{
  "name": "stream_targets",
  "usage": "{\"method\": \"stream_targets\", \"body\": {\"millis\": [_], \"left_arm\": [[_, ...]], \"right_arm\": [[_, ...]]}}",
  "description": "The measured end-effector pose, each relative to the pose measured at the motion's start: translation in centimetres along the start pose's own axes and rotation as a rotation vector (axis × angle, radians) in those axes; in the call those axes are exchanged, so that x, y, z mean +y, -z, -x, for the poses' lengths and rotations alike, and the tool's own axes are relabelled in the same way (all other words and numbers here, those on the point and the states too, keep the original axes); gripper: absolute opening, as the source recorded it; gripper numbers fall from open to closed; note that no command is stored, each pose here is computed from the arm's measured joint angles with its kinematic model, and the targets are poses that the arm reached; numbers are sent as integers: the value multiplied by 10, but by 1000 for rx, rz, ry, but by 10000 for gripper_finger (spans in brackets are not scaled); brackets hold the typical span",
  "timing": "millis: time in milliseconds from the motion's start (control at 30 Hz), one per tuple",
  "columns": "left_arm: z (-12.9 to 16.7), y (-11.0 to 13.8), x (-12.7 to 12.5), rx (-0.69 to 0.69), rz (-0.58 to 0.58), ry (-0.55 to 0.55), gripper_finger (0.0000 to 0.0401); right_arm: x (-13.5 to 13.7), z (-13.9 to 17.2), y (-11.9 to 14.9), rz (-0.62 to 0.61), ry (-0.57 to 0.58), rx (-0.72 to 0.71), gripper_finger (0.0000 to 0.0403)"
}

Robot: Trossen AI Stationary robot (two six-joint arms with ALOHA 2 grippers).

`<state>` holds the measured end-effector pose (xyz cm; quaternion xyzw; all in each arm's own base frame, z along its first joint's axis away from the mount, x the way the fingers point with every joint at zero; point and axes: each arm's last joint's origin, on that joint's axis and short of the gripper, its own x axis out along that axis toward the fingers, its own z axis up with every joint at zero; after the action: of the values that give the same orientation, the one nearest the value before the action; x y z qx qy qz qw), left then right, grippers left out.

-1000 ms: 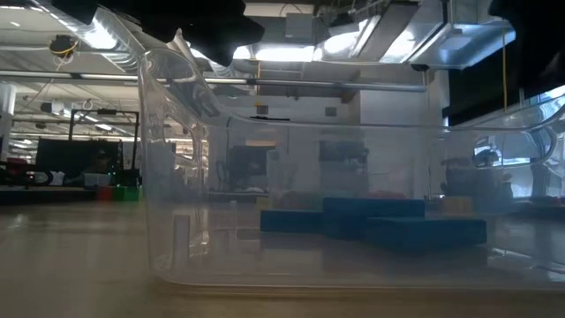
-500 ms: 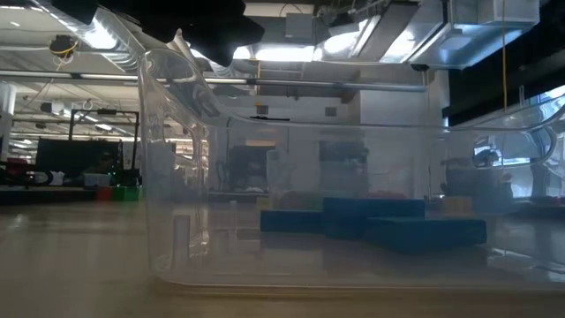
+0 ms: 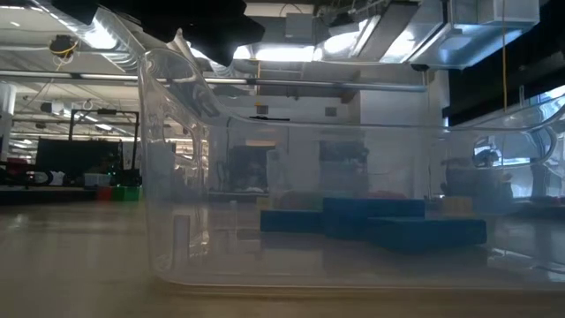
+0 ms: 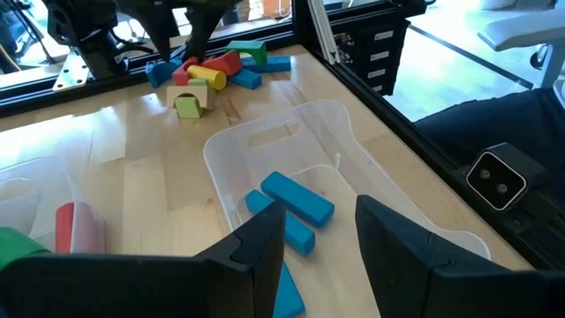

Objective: Sort blocks by size
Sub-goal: Put the light green arch block into the bottom left transparent bin

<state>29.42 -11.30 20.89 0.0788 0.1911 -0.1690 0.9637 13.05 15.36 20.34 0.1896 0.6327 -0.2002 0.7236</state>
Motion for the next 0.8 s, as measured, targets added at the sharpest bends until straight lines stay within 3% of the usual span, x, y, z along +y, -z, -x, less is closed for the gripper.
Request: {"method": "stream_targets", "body": {"millis": [133,300,600,800], "left_arm": [[0,0,0,1,0,0,135],[0,0,0,3,0,0,135],[0,0,0,3,0,0,135],[0,0,0,3,0,0,135]], "right_arm": [[2,-8,1,-25,-42,0,237],[-1,-18,4,-51,-3,63,244],[2,-38,7,1,82,117,317],[6,-43,7,40,90,97,336]]}}
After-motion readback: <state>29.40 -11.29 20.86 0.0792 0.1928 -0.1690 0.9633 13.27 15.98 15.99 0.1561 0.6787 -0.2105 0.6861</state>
